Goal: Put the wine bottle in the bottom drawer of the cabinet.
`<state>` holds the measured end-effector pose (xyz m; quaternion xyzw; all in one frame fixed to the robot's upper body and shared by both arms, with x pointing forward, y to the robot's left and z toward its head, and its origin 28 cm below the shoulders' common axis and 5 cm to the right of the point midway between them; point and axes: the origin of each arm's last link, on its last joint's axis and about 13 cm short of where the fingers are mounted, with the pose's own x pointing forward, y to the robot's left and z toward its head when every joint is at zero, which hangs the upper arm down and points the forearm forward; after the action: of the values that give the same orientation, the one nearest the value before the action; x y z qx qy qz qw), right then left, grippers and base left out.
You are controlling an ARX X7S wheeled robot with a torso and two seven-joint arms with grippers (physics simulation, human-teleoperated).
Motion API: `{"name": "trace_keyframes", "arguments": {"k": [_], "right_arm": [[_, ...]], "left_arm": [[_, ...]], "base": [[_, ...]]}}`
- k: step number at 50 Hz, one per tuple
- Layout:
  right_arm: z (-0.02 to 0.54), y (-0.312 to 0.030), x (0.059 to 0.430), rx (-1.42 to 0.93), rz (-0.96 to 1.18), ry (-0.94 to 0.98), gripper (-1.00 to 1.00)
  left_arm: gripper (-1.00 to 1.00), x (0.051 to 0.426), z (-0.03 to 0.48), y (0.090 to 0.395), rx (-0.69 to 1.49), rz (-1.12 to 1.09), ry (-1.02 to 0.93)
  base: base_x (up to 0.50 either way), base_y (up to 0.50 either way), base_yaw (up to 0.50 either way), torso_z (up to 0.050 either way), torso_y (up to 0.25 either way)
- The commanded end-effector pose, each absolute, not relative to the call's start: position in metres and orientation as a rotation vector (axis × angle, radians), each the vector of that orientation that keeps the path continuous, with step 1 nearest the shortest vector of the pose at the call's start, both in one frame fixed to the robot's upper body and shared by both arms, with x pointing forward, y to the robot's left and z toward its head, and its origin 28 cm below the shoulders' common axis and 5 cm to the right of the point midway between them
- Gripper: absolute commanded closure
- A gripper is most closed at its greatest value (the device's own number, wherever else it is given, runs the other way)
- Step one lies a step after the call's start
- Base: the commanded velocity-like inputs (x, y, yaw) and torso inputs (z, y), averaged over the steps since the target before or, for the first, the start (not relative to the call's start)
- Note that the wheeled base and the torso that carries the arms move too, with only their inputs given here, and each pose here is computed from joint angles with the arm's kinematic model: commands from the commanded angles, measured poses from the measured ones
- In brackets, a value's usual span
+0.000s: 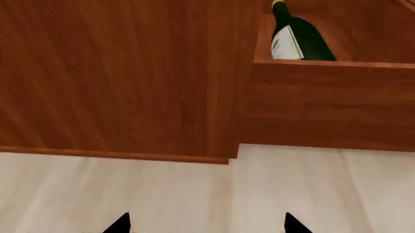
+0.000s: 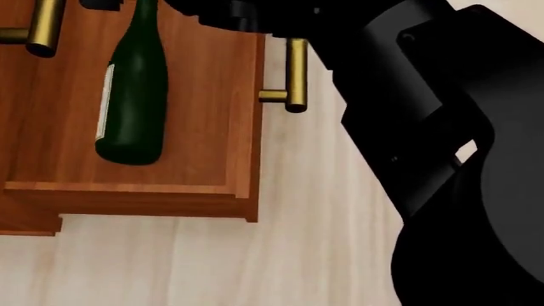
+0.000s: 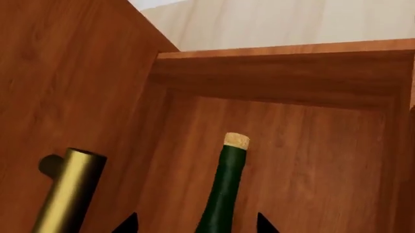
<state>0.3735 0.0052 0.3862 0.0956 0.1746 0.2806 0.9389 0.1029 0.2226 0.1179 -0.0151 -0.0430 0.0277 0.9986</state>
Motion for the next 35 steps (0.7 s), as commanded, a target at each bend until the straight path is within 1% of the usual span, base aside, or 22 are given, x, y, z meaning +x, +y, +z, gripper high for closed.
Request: {"name": "trace_keyframes", "arguments": {"k": [1, 8, 28, 35], "right_arm": [[0.345, -0.007, 0.386, 0.056, 0.360, 0.480, -1.00], [0.358, -0.009, 0.384, 0.015, 0.355, 0.439, -1.00], [0.388, -0.026, 0.343, -0.068, 0.389, 0.303, -1.00], [0.397, -0.035, 0.324, -0.063, 0.413, 0.263, -1.00]], "left_arm": [[-1.00, 0.104, 0.117, 0.222, -0.030, 0.056, -0.085], [-1.00, 0.103, 0.118, 0.222, -0.028, 0.054, -0.085], [-1.00, 0.104, 0.117, 0.222, -0.027, 0.055, -0.083], [-1.00, 0.103, 0.117, 0.222, -0.027, 0.052, -0.087]], "base": [[0.00, 0.00, 0.00, 0.000, -0.009], [0.00, 0.00, 0.00, 0.000, -0.005], [0.00, 0.00, 0.00, 0.000, -0.001], [0.00, 0.00, 0.00, 0.000, 0.000]]}}
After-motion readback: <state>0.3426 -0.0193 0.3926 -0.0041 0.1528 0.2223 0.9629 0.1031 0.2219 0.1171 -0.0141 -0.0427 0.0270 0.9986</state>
